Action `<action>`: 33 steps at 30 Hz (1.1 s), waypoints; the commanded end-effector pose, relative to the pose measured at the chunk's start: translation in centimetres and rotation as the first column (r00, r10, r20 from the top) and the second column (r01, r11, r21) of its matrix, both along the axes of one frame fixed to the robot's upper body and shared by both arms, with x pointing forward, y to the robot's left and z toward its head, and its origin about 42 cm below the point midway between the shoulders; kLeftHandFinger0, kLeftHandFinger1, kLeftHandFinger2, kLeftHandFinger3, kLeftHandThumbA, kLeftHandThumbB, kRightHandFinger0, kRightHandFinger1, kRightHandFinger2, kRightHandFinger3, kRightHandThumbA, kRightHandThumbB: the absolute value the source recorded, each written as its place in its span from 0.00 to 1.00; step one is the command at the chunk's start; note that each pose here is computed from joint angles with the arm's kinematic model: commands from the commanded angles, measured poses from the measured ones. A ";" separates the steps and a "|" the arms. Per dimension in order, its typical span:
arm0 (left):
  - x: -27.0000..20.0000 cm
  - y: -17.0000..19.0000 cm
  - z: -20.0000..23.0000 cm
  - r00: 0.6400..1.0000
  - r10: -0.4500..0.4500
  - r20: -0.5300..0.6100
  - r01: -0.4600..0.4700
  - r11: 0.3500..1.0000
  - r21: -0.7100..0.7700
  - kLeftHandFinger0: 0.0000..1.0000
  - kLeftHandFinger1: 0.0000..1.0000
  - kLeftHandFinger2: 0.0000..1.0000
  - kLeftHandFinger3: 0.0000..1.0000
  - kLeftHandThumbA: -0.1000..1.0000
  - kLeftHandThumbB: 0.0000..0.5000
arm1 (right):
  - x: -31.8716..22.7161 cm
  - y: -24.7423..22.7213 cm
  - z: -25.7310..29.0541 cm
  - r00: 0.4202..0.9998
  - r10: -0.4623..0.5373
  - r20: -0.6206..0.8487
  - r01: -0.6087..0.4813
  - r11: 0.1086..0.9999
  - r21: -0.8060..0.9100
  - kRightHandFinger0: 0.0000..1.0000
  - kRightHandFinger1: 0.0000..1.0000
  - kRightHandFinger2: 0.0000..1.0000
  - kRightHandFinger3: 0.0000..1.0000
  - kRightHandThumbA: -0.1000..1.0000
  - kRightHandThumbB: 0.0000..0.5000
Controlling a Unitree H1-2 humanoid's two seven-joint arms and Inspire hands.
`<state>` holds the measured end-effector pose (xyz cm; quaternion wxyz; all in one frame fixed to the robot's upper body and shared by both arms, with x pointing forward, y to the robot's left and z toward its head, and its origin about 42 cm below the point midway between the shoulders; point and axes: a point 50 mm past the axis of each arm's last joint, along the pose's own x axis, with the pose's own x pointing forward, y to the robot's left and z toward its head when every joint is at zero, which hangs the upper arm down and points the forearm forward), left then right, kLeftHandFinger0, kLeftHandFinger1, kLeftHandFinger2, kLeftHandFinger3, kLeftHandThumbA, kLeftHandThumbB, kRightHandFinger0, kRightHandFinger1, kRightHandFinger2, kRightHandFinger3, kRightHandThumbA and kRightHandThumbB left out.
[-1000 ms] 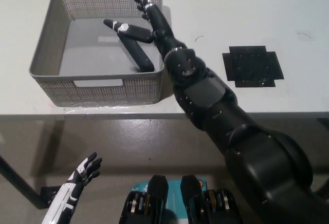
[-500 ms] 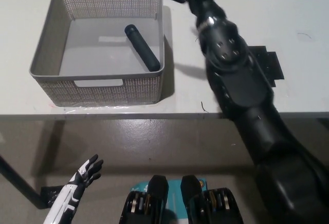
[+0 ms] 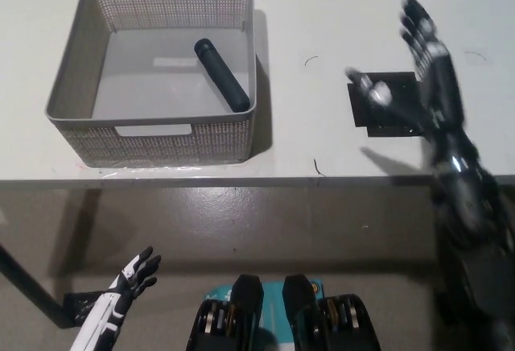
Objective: Use the right hand to pick up a electric screw driver and put it into a container on the left side
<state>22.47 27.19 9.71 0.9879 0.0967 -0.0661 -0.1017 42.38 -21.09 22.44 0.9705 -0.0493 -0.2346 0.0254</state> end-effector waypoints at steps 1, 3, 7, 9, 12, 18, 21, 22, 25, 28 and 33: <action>-1.0 1.3 0.4 0.999 0.035 0.021 -0.035 0.999 -0.014 1.00 1.00 1.00 1.00 1.00 0.35 | -9.2 -3.2 0.8 0.984 0.112 0.138 -0.115 0.993 0.016 1.00 1.00 1.00 1.00 1.00 0.74; -1.0 1.3 0.5 0.999 0.048 0.015 -0.048 0.998 -0.027 1.00 1.00 1.00 1.00 1.00 0.36 | -10.0 -3.4 -1.3 0.991 0.112 0.074 -0.115 0.993 0.036 1.00 1.00 1.00 1.00 1.00 0.71; -0.8 1.6 0.5 0.997 0.075 0.009 -0.074 0.996 -0.041 1.00 1.00 1.00 1.00 1.00 0.36 | -11.1 -3.5 -5.4 0.993 0.113 -0.023 -0.111 0.991 0.081 1.00 1.00 1.00 1.00 0.99 0.70; -0.6 1.7 0.6 0.996 0.084 0.019 -0.083 0.995 -0.045 1.00 1.00 1.00 1.00 1.00 0.34 | -11.6 -3.6 -7.1 0.992 0.111 -0.053 -0.108 0.992 0.059 1.00 1.00 1.00 1.00 1.00 0.71; 0.1 2.0 0.8 0.995 0.094 0.038 -0.093 0.995 -0.047 1.00 1.00 1.00 1.00 1.00 0.32 | -12.4 -3.4 -9.1 0.988 0.111 -0.104 -0.100 0.990 0.100 1.00 1.00 1.00 1.00 1.00 0.68; 0.9 2.9 1.4 0.990 0.128 0.055 -0.124 0.990 -0.067 1.00 1.00 1.00 1.00 1.00 0.36 | -13.5 -3.2 -13.5 0.974 0.072 -0.213 -0.050 0.993 0.107 1.00 1.00 1.00 1.00 1.00 0.62; 1.2 3.0 1.5 0.989 0.133 0.057 -0.129 0.989 -0.074 1.00 1.00 1.00 1.00 1.00 0.37 | -13.5 -3.4 -15.0 0.962 0.064 -0.266 -0.032 0.992 0.123 1.00 1.00 1.00 1.00 1.00 0.68; 1.4 3.1 1.5 0.989 0.134 0.059 -0.129 0.989 -0.078 1.00 1.00 1.00 1.00 1.00 0.39 | -13.3 -3.3 -15.1 0.962 0.067 -0.265 -0.036 0.992 0.118 1.00 1.00 1.00 1.00 1.00 0.67; 1.6 3.3 1.5 0.989 0.141 0.051 -0.138 0.988 -0.067 1.00 1.00 1.00 1.00 1.00 0.40 | -12.9 -3.1 -15.2 0.960 0.074 -0.272 -0.043 0.992 0.116 1.00 1.00 1.00 1.00 1.00 0.66; 1.7 3.1 1.5 0.990 0.136 0.044 -0.134 0.989 -0.064 1.00 1.00 1.00 1.00 1.00 0.39 | -12.8 -3.2 -15.6 0.957 0.072 -0.282 -0.037 0.991 0.126 1.00 1.00 1.00 1.00 1.00 0.66; 1.7 3.3 1.4 0.989 0.142 0.032 -0.139 0.988 -0.072 1.00 1.00 1.00 1.00 1.00 0.42 | -12.6 -3.2 -15.8 0.954 0.073 -0.290 -0.040 0.992 0.118 1.00 1.00 1.00 1.00 1.00 0.61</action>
